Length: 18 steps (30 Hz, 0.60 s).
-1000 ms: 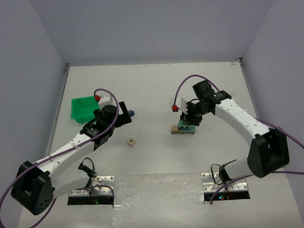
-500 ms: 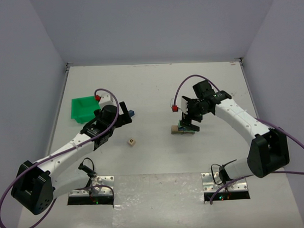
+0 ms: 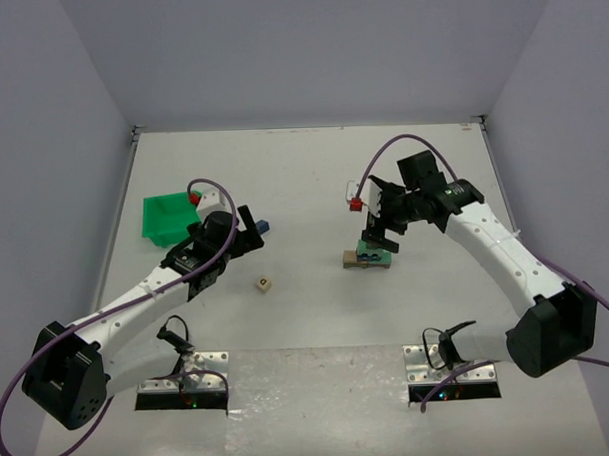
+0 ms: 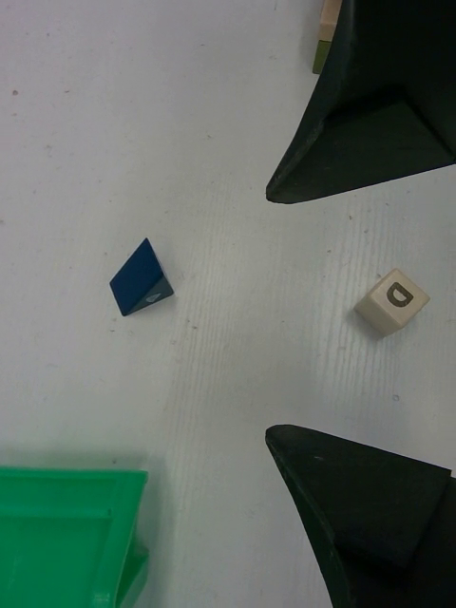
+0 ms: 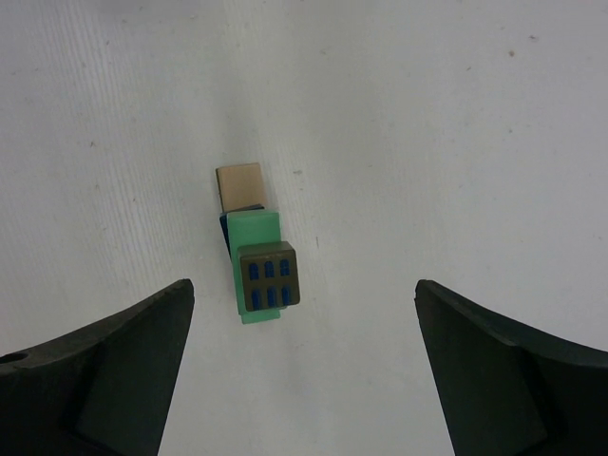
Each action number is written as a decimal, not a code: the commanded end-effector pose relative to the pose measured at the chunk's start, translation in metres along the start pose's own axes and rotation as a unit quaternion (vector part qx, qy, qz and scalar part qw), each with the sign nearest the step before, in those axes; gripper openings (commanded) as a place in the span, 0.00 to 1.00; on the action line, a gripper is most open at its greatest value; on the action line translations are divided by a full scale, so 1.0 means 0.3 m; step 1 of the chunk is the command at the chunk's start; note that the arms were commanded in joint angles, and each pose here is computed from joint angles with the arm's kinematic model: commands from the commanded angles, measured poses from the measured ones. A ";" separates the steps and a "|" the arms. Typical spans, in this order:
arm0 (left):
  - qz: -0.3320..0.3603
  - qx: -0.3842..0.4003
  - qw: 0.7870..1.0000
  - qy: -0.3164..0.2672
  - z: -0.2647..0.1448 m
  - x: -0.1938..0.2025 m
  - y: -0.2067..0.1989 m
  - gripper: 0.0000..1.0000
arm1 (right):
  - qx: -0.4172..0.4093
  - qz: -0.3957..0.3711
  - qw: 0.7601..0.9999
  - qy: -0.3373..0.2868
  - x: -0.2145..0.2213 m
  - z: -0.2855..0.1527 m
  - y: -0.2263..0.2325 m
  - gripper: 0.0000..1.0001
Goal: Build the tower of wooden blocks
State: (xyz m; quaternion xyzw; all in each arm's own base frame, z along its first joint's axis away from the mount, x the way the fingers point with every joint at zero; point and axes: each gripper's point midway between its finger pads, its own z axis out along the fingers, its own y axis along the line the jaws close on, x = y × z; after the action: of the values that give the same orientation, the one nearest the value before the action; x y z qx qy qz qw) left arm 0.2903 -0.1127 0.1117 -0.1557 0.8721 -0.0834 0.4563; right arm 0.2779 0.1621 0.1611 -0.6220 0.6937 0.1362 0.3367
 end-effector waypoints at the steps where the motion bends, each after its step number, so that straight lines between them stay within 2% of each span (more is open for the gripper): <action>1: -0.035 0.008 0.999 -0.029 -0.031 -0.072 -0.035 1.00 | 0.068 -0.006 0.995 -0.075 -0.206 -0.094 -0.101 0.99; 5: -0.054 -0.009 0.998 -0.041 -0.018 -0.096 -0.032 1.00 | 0.123 0.031 0.988 -0.091 -0.334 -0.127 -0.158 0.99; 9: -0.052 -0.019 0.998 -0.039 0.001 -0.098 -0.035 1.00 | 0.137 0.095 0.979 -0.120 -0.429 -0.149 -0.176 0.99; 12: -0.047 -0.025 0.998 -0.039 0.009 -0.108 -0.042 1.00 | 0.169 0.163 0.963 -0.131 -0.441 -0.142 -0.195 0.99; 14: -0.047 -0.025 0.998 -0.042 0.012 -0.123 -0.052 1.00 | 0.156 0.218 0.954 -0.135 -0.440 -0.113 -0.172 0.99; 18: -0.043 -0.039 0.997 -0.044 0.010 -0.125 -0.033 1.00 | 0.144 0.251 0.947 -0.138 -0.448 -0.038 -0.126 0.99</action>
State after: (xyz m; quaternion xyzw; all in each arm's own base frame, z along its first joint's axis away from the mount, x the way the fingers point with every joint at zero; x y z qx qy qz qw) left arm 0.3053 -0.1077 0.1195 -0.2036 0.8627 -0.0585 0.4592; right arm 0.3092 0.2320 0.2722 -0.4224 0.7580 0.1670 0.4682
